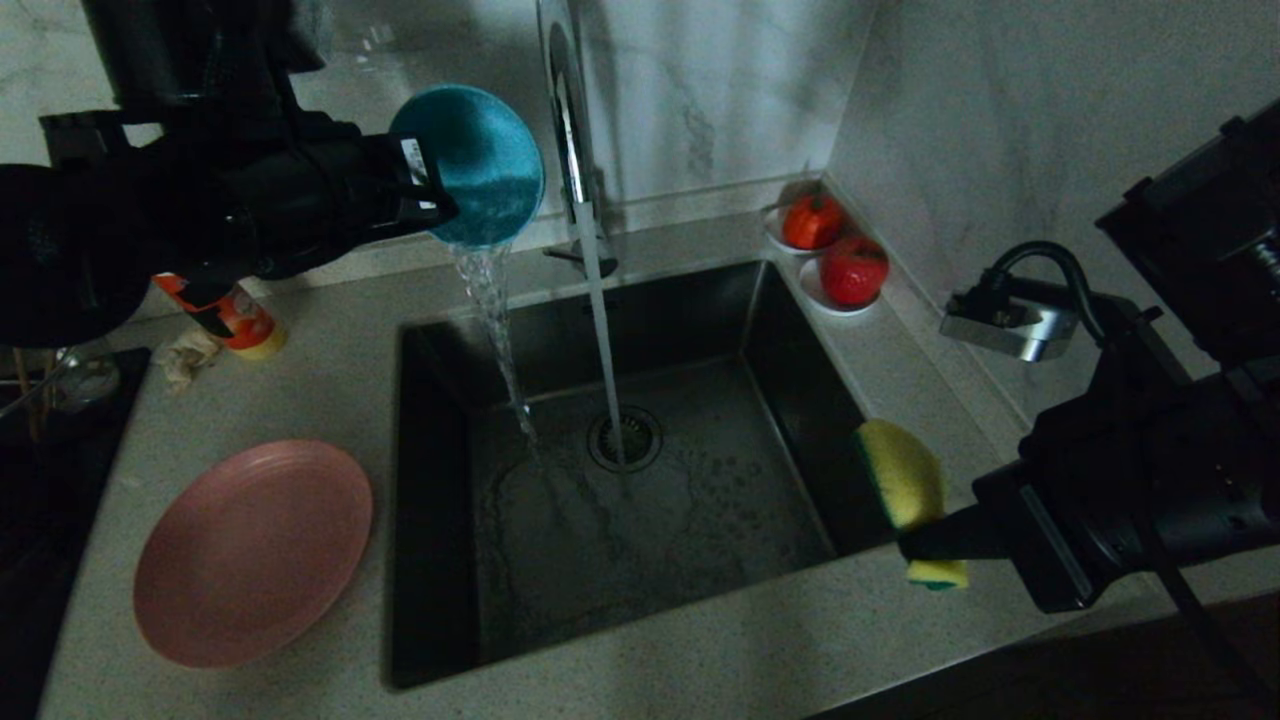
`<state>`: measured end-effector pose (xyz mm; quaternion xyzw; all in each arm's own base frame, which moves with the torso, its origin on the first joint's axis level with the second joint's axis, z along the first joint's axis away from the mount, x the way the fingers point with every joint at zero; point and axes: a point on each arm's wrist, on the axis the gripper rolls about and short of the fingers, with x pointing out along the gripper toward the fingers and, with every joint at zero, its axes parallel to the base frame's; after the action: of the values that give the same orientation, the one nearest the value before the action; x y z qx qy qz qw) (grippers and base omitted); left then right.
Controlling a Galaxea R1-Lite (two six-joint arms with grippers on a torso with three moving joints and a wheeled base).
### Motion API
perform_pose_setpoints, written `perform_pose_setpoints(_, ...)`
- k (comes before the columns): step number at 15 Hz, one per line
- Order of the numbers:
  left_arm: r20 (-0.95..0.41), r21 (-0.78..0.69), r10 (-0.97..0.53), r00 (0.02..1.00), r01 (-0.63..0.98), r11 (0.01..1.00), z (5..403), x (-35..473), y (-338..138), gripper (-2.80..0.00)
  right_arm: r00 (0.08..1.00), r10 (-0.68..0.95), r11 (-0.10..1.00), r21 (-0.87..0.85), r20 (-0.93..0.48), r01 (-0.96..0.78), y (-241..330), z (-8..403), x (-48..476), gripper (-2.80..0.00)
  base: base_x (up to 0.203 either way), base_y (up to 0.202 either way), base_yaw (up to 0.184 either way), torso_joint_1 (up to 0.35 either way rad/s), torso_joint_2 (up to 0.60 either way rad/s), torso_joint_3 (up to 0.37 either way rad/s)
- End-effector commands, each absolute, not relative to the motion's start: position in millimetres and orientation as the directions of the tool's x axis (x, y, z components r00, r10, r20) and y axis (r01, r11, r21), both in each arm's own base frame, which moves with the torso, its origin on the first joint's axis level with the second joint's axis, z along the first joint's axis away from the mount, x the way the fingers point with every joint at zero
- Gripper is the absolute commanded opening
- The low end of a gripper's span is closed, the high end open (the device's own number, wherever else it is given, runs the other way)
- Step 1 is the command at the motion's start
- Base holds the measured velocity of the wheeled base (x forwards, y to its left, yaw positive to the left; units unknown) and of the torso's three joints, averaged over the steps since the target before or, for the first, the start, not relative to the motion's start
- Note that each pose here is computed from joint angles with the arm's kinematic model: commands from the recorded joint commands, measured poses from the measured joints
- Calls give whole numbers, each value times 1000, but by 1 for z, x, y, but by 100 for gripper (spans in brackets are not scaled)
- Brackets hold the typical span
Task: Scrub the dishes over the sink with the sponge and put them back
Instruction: Wash the bowl
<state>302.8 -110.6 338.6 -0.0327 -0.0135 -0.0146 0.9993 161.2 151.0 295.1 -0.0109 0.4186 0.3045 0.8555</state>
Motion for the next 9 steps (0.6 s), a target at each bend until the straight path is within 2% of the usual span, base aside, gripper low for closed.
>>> perform_pose_setpoints(1, 77, -64, -26, 997, 31, 997, 350, 293, -104, -280, 461, 510, 814, 236, -726, -530, 152, 295, 162, -280, 0, 0, 0, 0, 0, 0)
perform_pose_setpoints(5, 100, -38, -46, 994, 50, 998, 352, 287, -97, -280, 458, 511, 813, 237, -727, -532, 154, 294, 164, -280, 0, 0, 0, 0, 0, 0)
perform_pose_setpoints(9, 203, 25, -61, 977, 57, 998, 350, 286, -96, -280, 453, 509, 814, 238, -732, -530, 156, 292, 166, -280, 0, 0, 0, 0, 0, 0)
